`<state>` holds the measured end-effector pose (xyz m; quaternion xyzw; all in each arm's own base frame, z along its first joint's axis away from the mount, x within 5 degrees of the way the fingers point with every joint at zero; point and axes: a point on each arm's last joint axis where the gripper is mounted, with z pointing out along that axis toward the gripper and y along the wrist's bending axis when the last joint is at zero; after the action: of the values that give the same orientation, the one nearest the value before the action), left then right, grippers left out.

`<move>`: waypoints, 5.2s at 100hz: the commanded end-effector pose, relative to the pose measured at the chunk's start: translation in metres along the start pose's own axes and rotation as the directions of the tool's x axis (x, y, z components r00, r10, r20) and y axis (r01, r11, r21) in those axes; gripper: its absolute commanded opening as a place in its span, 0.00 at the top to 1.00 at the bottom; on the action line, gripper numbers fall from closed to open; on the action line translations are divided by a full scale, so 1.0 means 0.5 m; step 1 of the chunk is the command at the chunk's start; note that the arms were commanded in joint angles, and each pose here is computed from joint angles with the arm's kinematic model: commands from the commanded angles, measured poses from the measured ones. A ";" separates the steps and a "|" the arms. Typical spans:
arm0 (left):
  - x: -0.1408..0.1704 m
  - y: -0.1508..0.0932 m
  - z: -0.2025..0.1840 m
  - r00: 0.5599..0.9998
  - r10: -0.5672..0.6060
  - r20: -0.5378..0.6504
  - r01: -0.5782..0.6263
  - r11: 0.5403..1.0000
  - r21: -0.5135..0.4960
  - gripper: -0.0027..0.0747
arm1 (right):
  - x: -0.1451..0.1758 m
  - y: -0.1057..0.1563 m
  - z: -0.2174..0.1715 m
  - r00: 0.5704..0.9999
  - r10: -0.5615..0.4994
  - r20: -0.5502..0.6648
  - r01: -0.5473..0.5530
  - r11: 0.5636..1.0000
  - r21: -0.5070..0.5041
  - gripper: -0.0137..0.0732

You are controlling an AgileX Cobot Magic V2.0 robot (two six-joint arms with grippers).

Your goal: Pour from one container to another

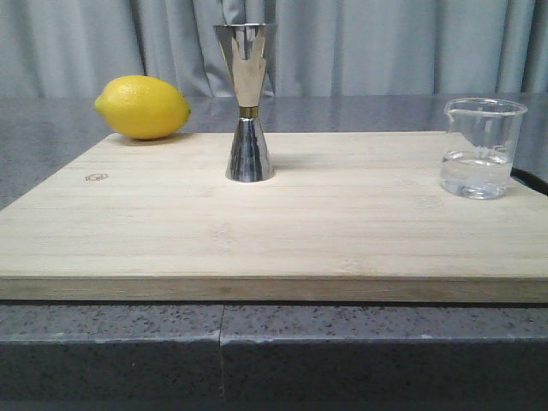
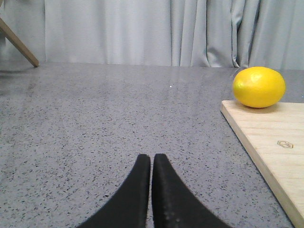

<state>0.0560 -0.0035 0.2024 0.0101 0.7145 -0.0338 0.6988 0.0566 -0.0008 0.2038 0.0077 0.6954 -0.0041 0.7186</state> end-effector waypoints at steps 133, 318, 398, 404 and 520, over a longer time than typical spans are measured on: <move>-0.044 -0.001 -0.010 0.982 -0.020 0.185 0.018 1.000 0.009 0.99 | -0.021 -0.002 -0.005 0.993 0.048 0.108 -0.049 0.999 0.008 0.93; -0.301 -0.012 0.021 0.998 0.054 0.043 -0.054 0.999 0.008 0.25 | -0.251 0.000 0.024 0.998 -0.058 -0.006 0.058 0.998 0.008 0.22; -0.311 -0.013 0.021 0.995 0.035 0.096 -0.036 0.999 0.012 0.35 | -0.248 0.002 0.021 0.997 -0.031 -0.073 0.031 1.000 -0.004 0.22; -0.317 -0.013 0.020 0.997 0.035 0.075 -0.036 0.999 0.013 0.35 | -0.255 0.002 0.017 0.994 -0.031 -0.102 0.031 1.000 -0.006 0.22; -0.221 -0.141 0.396 0.919 0.276 -0.283 0.046 0.635 0.771 0.35 | -0.278 0.003 0.039 0.981 -0.031 -0.191 0.030 0.999 -0.011 0.22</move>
<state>0.2419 -0.0753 0.3013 0.3434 0.7910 -0.2456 0.4428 0.0688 0.0003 0.3256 -0.0082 0.7925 -0.0068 0.6097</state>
